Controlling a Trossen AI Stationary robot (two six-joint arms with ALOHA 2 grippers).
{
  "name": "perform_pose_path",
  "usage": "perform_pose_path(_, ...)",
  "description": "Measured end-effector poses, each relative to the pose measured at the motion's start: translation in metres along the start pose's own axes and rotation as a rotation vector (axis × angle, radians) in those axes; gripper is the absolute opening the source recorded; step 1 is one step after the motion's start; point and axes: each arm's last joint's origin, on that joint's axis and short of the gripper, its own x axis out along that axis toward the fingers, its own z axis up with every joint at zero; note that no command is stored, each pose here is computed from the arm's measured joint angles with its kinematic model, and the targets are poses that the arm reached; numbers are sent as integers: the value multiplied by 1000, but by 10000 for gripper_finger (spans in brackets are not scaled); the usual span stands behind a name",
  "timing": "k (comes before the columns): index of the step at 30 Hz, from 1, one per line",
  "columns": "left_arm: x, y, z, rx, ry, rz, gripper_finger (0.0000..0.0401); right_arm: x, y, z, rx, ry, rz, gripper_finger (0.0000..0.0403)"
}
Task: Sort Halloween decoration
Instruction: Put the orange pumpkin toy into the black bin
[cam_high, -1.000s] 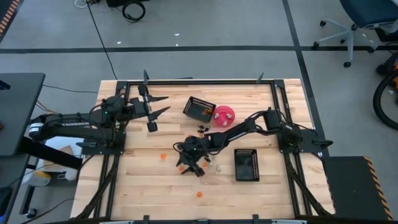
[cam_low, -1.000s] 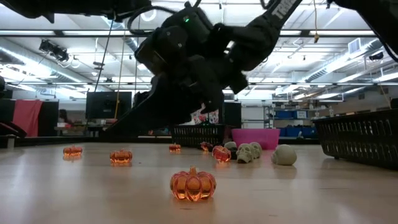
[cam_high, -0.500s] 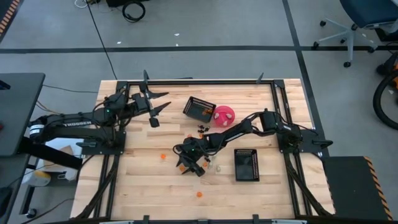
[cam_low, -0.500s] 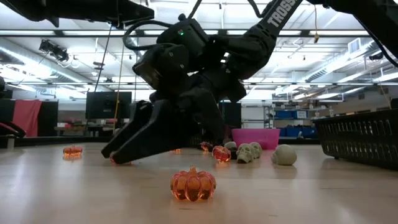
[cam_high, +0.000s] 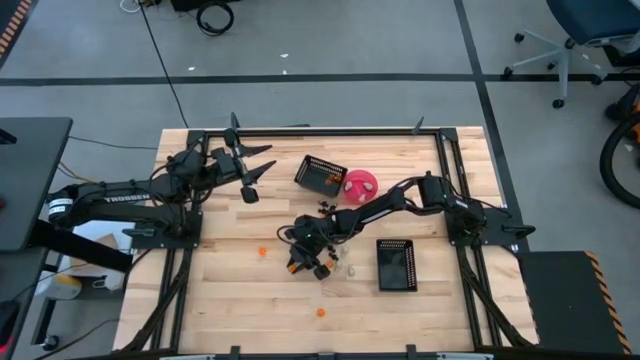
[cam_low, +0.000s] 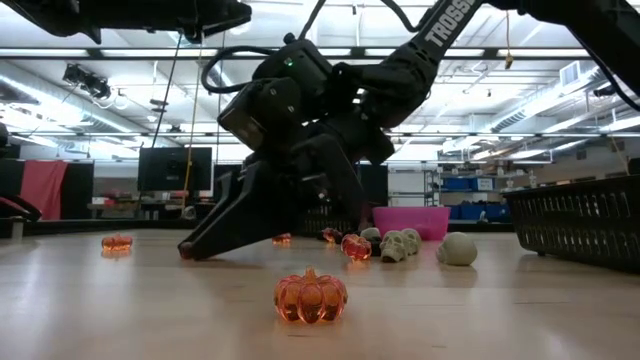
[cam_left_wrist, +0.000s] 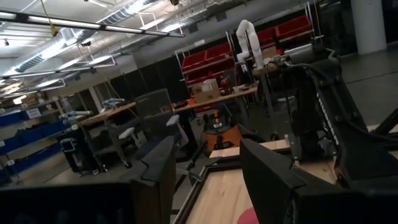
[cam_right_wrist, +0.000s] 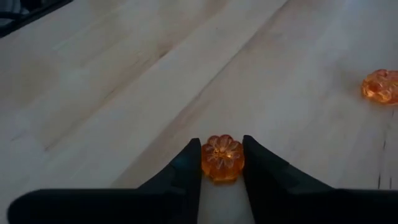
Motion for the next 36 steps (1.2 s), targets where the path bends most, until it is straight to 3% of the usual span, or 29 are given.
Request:
perform_pose_path(8, 0, -1, -2, 20, 19, -7, 156, -9, -11, -2, 62, 6, -33, 116)
perform_pose_path(13, 0, 0, -3, 39, 32, -7, 156, -31, -15, 10, 91, 71, -82, 115)
perform_pose_path(27, 1, -1, -5, 38, 44, -10, 156, -140, -11, 60, 98, 368, -489, 115)
perform_pose_path(32, 1, -1, -5, 32, 43, -9, 156, -165, -35, 54, 169, 384, -642, 115)
perform_pose_path(36, 1, -1, -5, 31, 42, -9, 156, -174, -60, 28, 251, 385, -746, 115)
